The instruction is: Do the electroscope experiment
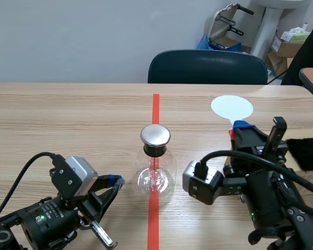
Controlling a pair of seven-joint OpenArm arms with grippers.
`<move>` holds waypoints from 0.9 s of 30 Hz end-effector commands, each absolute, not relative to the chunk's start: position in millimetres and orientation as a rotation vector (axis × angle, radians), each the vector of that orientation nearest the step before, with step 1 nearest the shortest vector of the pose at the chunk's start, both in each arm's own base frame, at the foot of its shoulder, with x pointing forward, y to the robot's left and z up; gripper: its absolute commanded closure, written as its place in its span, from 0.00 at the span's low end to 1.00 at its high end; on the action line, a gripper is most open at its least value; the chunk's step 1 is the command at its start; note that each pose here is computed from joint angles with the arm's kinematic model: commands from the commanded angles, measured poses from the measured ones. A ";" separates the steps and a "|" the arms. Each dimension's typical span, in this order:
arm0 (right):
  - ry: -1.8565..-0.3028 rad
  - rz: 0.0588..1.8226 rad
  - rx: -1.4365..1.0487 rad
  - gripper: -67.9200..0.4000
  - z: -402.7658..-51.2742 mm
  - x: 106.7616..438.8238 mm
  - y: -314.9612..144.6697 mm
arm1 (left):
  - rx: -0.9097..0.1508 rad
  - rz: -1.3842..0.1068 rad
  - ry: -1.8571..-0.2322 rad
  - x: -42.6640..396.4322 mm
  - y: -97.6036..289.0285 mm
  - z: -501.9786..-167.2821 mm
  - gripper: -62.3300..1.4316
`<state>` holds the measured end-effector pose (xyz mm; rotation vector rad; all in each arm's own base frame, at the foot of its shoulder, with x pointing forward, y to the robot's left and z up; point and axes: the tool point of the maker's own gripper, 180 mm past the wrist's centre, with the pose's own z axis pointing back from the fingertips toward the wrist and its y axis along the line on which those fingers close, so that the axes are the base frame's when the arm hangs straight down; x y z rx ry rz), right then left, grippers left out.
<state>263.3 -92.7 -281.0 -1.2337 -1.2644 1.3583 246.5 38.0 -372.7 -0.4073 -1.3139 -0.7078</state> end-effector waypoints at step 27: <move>-1.585 1.601 -1.072 0.97 -268.0 246.4 -29.0 | -0.418 -0.695 -1.345 251.2 35.6 -364.5 0.94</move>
